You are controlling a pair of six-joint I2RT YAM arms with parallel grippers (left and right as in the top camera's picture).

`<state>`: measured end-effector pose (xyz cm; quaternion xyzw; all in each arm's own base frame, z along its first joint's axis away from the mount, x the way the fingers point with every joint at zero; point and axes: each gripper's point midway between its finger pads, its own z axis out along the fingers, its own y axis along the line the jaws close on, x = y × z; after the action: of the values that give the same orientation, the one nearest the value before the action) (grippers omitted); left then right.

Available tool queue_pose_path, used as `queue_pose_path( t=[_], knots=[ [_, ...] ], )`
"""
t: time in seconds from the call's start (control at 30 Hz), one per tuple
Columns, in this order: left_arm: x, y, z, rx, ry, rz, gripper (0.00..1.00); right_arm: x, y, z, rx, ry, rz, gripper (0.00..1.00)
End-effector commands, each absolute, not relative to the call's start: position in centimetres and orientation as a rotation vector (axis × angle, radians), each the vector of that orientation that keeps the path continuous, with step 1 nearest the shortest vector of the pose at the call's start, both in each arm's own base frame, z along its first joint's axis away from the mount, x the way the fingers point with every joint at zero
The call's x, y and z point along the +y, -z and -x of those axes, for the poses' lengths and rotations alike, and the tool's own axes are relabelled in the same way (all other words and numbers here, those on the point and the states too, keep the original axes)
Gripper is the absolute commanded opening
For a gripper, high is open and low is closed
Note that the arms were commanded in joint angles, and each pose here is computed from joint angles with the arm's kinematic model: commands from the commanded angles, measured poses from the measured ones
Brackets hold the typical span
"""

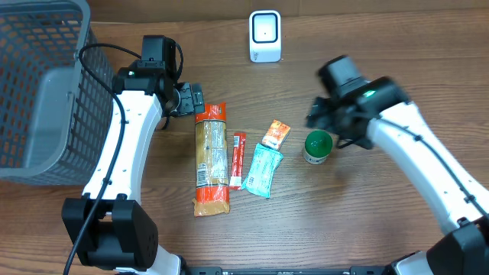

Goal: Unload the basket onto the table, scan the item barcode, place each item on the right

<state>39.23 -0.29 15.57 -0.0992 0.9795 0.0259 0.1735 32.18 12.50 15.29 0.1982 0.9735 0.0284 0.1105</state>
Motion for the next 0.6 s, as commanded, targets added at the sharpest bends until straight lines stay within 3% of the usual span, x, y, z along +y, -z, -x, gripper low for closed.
queue_pose_path(
  t=[0.0,0.23,0.37,0.57],
  knots=[
    [-0.1,-16.6,-39.5,2.75,-0.083,0.276,1.0,12.5,-15.8,-31.8,2.904,-0.226,-0.655,1.0],
    [-0.1,-16.6,-39.5,2.75,-0.083,0.276,1.0,14.0,-15.4,-32.0,2.903,-0.293,-0.624,1.0],
    [-0.1,-16.6,-39.5,2.75,-0.083,0.276,1.0,14.2,-14.3,-31.6,2.883,-0.299,-0.799,1.0],
    [-0.1,-16.6,-39.5,2.75,-0.083,0.276,1.0,14.0,-11.7,-30.9,2.906,-0.275,-0.808,0.98]
  ],
)
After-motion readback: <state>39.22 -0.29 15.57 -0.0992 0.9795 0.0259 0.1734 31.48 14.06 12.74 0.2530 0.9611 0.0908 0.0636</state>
